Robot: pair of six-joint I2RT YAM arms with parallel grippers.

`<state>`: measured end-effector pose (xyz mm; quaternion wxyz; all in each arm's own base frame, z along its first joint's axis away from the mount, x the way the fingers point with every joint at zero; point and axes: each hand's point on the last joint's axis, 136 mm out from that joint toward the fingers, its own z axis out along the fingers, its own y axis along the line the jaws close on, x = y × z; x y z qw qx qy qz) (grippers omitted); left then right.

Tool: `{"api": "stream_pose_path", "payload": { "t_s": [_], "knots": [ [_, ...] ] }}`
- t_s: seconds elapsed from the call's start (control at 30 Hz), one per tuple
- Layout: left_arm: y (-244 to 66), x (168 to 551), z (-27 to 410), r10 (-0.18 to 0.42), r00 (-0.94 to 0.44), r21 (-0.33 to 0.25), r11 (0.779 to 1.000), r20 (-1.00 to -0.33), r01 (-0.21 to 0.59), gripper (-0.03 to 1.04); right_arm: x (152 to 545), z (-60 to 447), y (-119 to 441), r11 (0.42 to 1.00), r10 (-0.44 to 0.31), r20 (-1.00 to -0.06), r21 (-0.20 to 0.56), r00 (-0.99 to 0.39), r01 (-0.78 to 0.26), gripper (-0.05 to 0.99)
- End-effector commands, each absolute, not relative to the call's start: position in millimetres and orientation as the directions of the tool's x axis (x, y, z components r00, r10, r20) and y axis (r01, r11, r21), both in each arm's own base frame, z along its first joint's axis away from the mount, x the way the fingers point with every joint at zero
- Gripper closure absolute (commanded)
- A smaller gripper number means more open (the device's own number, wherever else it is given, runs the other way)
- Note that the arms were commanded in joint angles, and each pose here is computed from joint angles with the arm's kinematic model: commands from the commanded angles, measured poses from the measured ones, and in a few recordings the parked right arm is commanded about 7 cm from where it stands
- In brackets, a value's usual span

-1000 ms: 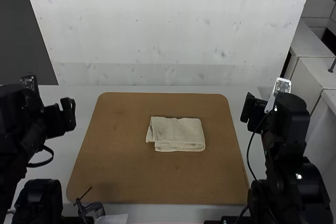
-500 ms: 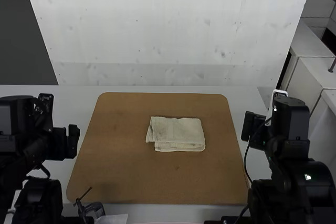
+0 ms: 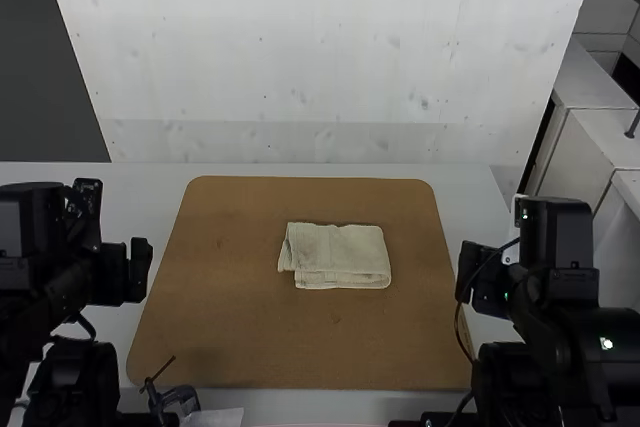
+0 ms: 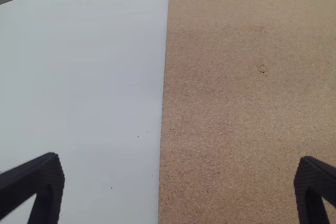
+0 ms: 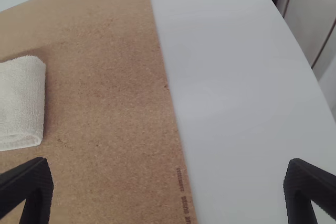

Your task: Fold the towel.

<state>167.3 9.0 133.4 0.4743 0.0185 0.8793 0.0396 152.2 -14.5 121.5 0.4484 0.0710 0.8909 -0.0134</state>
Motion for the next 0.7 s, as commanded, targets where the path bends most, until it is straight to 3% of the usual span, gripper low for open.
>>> {"api": "stream_pose_path", "payload": {
  "t_s": [0.0, 0.67],
  "knots": [
    [8.1, 167.1, 149.1, 0.079, -0.508, 0.092, 0.996, -0.858, 0.000, 0.03, 152.5, 133.2, -10.5, 0.990, 0.124, -0.818, 0.066, -0.562, 0.123, -0.03],
    [8.1, 167.1, 149.1, 0.079, -0.508, 0.092, 0.996, -0.858, 0.000, 0.03, 152.5, 133.4, -10.5, 0.990, 0.126, -0.819, 0.068, -0.560, 0.124, -0.03]
  ]
}}
